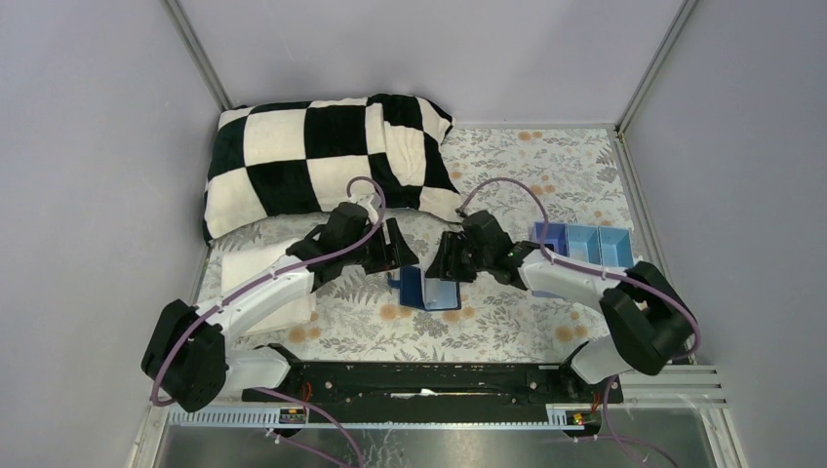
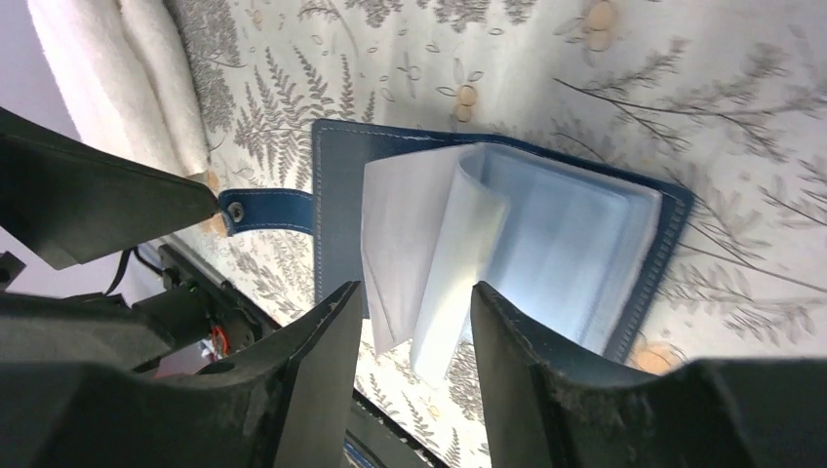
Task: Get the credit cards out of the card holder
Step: Open the card holder at the center of the board.
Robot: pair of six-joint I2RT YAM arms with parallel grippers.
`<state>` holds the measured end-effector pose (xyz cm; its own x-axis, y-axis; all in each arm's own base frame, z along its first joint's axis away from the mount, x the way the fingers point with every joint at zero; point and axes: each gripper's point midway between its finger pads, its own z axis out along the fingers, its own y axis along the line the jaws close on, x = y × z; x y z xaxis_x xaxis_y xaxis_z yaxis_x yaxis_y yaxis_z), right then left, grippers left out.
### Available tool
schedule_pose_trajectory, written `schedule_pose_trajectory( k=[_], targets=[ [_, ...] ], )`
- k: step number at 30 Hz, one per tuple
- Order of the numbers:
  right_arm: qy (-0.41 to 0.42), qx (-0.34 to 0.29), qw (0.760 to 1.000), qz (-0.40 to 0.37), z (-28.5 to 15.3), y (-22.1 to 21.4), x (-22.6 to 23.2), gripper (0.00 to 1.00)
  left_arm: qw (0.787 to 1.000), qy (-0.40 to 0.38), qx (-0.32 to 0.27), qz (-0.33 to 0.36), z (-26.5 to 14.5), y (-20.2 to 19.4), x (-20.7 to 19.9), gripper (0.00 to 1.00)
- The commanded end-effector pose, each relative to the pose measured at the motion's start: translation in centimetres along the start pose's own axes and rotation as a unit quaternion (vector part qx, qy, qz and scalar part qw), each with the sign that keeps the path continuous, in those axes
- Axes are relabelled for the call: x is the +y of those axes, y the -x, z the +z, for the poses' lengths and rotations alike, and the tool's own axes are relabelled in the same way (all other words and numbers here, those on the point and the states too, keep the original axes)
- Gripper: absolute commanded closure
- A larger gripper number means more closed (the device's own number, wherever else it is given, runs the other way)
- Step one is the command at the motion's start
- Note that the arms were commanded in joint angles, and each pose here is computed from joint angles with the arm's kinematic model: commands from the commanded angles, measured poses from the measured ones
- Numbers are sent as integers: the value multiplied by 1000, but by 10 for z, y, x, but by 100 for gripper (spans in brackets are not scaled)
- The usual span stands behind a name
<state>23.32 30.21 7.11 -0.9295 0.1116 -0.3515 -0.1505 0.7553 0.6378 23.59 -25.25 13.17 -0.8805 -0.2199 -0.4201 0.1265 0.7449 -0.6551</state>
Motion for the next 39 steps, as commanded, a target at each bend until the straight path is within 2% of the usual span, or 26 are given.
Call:
schedule_pose_trajectory(
  k=[1,7,11,15,22,27,34,39],
  targets=[
    [-70,-32,997,10,-17,-2,-38,49,998,-64,-5,11,6,11,-34,33],
    [-88,-34,994,63,-20,-10,-64,58,997,-73,7,25,14,8,-47,35],
    [-77,-31,994,67,-14,-8,-62,80,998,-52,16,23,20,2,-36,37],
    [-78,-17,995,67,-8,-10,-64,83,999,0,29,21,28,-6,-10,41],
    [-66,0,996,66,2,-14,-62,90,998,46,48,14,38,-24,21,67],
    [-52,-5,997,62,1,-11,-55,92,995,80,56,14,43,-33,45,78],
    [-35,8,998,49,2,-10,-46,92,992,97,79,11,56,-48,68,85],
    [-25,12,999,44,2,-9,-39,92,991,99,91,7,64,-56,75,86]
  ],
)
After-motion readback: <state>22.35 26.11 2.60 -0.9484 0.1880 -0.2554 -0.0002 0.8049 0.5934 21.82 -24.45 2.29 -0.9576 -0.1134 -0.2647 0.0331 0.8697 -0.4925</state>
